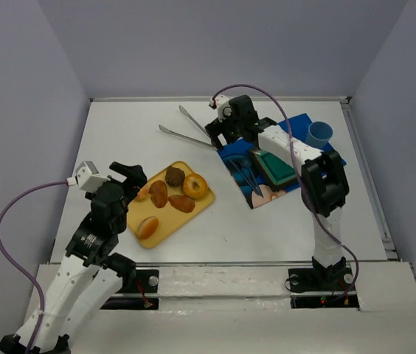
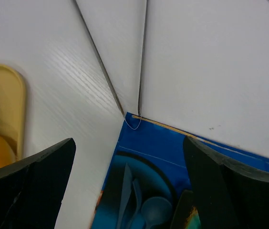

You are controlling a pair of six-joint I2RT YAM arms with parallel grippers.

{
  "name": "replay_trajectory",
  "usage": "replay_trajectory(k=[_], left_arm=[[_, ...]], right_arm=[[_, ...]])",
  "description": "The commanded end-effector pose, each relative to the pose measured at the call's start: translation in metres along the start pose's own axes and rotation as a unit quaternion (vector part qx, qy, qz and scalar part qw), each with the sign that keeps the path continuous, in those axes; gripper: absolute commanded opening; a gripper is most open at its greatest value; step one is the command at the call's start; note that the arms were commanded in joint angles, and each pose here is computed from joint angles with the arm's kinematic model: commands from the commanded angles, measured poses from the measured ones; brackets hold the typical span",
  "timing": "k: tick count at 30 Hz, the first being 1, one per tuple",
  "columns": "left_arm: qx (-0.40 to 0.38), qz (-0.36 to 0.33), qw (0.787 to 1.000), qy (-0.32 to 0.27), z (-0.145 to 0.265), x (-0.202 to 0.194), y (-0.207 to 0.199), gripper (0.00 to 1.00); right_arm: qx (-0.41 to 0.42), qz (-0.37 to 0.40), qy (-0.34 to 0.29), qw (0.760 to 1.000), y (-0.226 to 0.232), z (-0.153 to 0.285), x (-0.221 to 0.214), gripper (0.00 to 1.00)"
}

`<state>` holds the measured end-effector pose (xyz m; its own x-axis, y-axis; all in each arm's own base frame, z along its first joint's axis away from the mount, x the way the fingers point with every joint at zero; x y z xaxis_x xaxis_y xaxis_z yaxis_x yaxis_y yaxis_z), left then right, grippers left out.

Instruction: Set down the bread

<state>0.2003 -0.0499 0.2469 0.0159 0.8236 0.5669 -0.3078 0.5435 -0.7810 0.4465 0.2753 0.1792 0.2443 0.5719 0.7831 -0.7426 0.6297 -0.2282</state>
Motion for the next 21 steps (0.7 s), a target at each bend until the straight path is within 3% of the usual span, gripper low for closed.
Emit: replay_trajectory(k=[1,11,21], left_arm=[[0.008,0.006,0.999,-0.041,-0.004,0.012,-0.003,0.99],[0.026,0.007,0.998,-0.056,-0.005,0.014,0.003,0.99],[0.044,0.010,0.996,-0.079,-0.007,0.018,0.009,0.99]], right_arm=[[0.080,0.104,0.008,0.991,0.005,-0.027,0.002,1.00],[0.067,0.060,0.047,0.995,-0.007,-0.112,-0.024,1.00],[0.119,0.008,0.013,0.993,0.010,-0.145,-0.023,1.00]])
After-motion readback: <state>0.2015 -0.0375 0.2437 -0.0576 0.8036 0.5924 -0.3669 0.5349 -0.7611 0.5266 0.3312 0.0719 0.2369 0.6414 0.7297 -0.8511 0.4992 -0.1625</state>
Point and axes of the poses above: each gripper's point midway between its finger pads, its own z axis back along the fingers, its own y axis along the line the jaws close on, x = y × z, the point moved 5 cm from there along z, back along the fingers, and after that the axes turned 12 degrees about z, right-handed, at the moved point
